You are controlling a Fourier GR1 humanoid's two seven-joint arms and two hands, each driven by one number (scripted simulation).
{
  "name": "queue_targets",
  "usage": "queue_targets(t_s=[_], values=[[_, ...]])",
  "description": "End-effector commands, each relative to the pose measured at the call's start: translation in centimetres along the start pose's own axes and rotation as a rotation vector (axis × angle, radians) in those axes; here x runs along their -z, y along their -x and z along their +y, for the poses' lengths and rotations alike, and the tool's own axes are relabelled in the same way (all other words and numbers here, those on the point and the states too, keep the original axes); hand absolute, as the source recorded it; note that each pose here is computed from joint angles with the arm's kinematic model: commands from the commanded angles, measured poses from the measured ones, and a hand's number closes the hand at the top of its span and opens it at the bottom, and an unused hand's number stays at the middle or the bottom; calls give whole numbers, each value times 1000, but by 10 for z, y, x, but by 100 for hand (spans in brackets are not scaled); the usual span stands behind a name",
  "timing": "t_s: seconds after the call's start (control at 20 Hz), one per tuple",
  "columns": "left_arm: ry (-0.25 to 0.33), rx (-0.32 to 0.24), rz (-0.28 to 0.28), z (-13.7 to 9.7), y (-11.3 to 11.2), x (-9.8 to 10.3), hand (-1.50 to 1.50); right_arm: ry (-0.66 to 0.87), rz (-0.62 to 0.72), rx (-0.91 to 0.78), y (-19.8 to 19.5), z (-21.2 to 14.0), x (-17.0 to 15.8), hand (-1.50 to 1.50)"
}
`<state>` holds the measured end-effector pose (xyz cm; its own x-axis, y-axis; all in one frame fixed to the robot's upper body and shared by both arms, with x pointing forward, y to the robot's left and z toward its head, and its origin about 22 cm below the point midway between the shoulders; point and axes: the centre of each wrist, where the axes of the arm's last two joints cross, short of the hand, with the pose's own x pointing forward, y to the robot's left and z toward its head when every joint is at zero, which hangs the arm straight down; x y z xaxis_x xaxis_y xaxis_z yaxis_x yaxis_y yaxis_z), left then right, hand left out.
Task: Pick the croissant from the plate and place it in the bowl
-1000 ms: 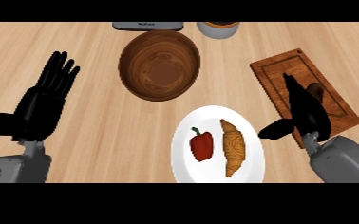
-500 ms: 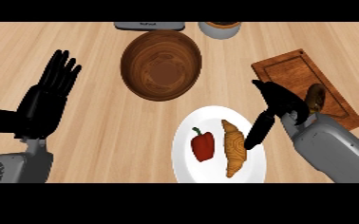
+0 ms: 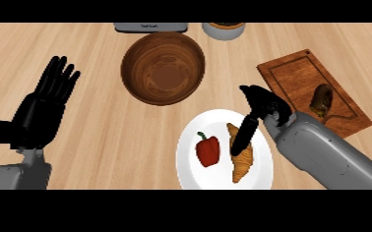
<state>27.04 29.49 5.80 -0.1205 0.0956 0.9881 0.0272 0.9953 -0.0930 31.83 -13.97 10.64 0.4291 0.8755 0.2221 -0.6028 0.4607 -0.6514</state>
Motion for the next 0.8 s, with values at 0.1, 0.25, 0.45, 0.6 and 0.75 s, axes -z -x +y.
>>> queue_targets(t_s=[0.1, 0.25, 0.45, 0.6, 0.75], values=[[-4, 5, -4, 1, 2, 3, 0, -18, 197, -15, -6, 17, 4, -150], [-2, -3, -11, 13, 0, 4, 0, 71, 185, -37, 12, 28, -1, -150], [-8, 0, -5, 2, 0, 0, 0, 94, 146, -49, 13, 70, -16, -150], [-16, -1, -2, 1, 5, -2, 0, 152, 142, -43, 18, 43, -4, -150], [-4, -16, 0, 7, -8, 6, 0, 157, 130, -63, 19, 73, 6, -150]])
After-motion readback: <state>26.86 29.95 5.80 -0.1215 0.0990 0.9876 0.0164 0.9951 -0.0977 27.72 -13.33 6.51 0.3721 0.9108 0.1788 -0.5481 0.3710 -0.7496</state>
